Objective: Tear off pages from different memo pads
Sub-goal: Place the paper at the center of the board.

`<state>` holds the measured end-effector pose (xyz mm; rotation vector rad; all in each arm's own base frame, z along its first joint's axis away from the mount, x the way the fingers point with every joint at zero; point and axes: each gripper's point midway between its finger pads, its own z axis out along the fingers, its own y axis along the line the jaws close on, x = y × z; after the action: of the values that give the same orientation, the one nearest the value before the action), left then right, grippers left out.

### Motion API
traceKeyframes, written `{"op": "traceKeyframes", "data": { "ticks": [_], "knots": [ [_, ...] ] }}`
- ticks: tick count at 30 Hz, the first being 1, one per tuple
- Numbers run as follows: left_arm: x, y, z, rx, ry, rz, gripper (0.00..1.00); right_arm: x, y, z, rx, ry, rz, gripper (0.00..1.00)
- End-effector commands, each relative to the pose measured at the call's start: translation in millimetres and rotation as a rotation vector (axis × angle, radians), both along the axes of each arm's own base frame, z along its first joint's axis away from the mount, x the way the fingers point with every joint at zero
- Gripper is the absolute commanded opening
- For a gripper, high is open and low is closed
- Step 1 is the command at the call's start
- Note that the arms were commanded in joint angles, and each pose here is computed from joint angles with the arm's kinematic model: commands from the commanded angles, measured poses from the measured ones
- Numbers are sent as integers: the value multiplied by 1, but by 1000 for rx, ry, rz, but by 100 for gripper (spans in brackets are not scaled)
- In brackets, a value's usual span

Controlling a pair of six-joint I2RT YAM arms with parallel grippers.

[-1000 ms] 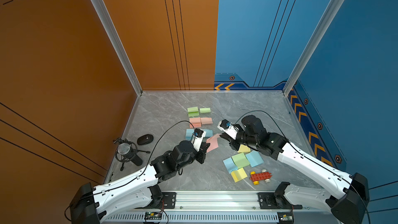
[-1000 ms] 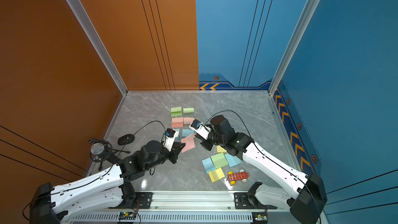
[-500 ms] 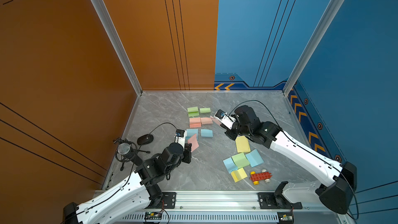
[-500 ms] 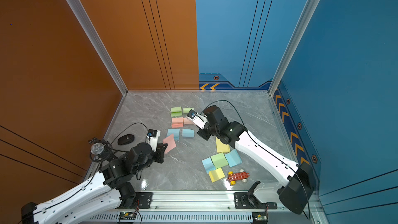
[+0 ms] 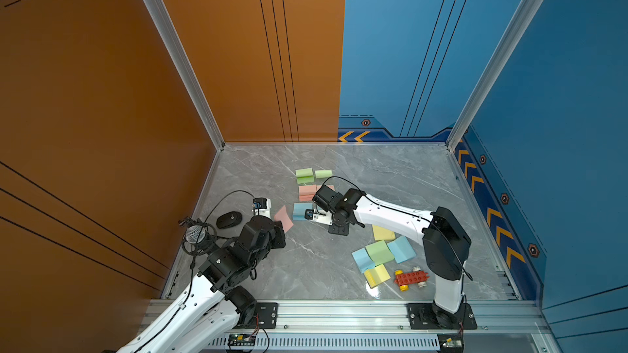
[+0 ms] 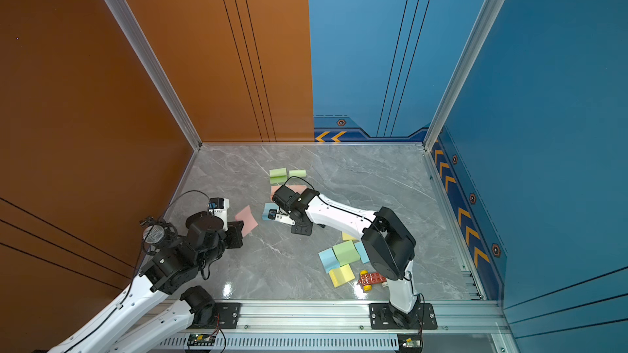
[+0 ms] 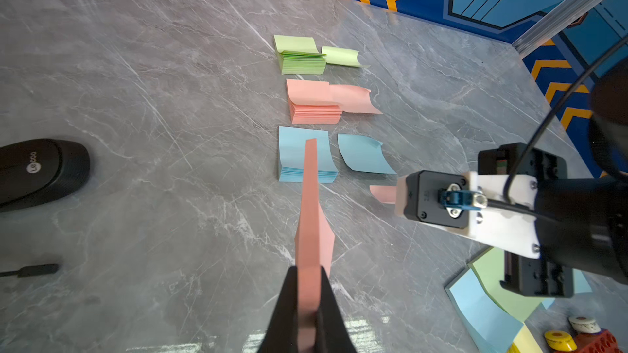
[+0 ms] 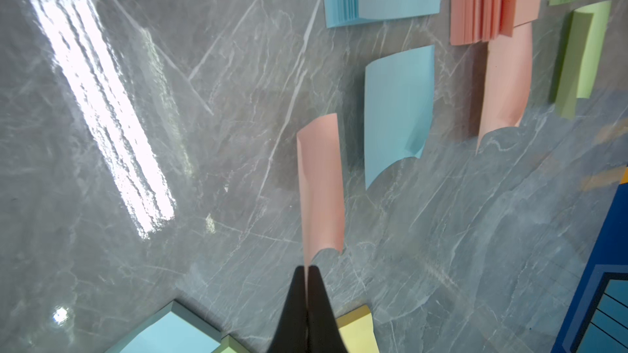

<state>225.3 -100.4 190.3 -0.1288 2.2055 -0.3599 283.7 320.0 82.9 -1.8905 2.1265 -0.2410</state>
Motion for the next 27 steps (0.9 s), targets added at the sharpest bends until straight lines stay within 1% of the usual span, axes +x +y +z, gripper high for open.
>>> {"op": "traceKeyframes", "data": {
  "ticks": [1, 11, 14, 16, 21, 22, 25, 27],
  "knots": [
    [-3, -1, -1, -14, 25, -19, 0, 3, -3, 0, -61, -6, 24, 0],
    [-2, -2, -4, -14, 45, -36, 0, 9, 11, -18, -75, 3, 55, 0],
    [-3, -4, -7, -13, 56, -47, 0, 8, 12, -22, -79, 12, 65, 0],
    [-2, -6, -7, -16, 63, -58, 0, 5, 11, -38, -100, 39, 69, 0],
    [-2, -11, -9, -23, 86, -80, 0, -1, 11, -43, -73, 64, 79, 1],
    [-2, -11, -10, -24, 91, -83, 0, -3, 10, -44, -69, 72, 78, 5],
    [-2, -14, -13, -30, 110, -94, 0, -8, 7, -31, -28, 78, 81, 26],
    [-1, -16, -15, -34, 128, -102, 0, -11, 5, -25, -7, 84, 74, 36]
  ]
}}
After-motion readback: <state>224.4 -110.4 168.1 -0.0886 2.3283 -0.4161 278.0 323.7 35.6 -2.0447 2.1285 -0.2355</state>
